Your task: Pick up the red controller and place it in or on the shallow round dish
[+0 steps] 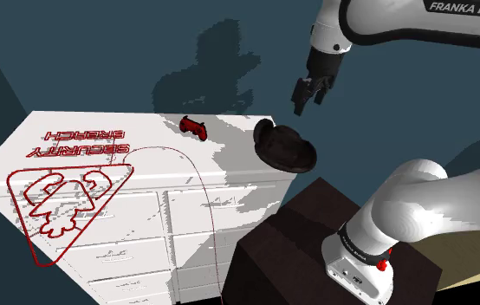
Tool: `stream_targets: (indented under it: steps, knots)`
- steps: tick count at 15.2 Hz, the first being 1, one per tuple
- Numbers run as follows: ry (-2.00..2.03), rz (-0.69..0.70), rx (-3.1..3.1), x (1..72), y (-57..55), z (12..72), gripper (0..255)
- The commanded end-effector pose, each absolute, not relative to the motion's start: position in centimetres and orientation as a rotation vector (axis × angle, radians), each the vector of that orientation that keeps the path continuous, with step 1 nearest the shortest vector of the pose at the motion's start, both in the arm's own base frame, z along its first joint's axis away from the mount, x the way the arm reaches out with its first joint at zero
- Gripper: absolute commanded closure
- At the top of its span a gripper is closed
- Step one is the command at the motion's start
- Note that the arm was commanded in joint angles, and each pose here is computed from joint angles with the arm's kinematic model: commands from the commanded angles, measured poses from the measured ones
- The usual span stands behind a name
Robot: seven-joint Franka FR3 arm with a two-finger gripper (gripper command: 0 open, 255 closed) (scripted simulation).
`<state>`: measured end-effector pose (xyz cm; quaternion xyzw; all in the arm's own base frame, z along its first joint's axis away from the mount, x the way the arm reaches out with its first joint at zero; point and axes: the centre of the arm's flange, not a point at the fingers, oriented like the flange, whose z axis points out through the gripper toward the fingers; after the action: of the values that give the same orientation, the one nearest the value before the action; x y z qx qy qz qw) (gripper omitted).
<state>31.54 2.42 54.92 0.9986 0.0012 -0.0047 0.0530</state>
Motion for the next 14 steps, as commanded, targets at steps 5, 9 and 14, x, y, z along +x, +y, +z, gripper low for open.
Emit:
stream_targets:
  steps: [5, 9, 14]
  knots:
    - [0.077, -0.032, 3.042, 35.4, 5.9, 53.9, 0]
    - [0.151, -0.05, 3.047, 39.1, 9.6, 52.8, 0]
    - [0.243, -0.072, 3.05, 43.4, 14.4, 51.4, 0]
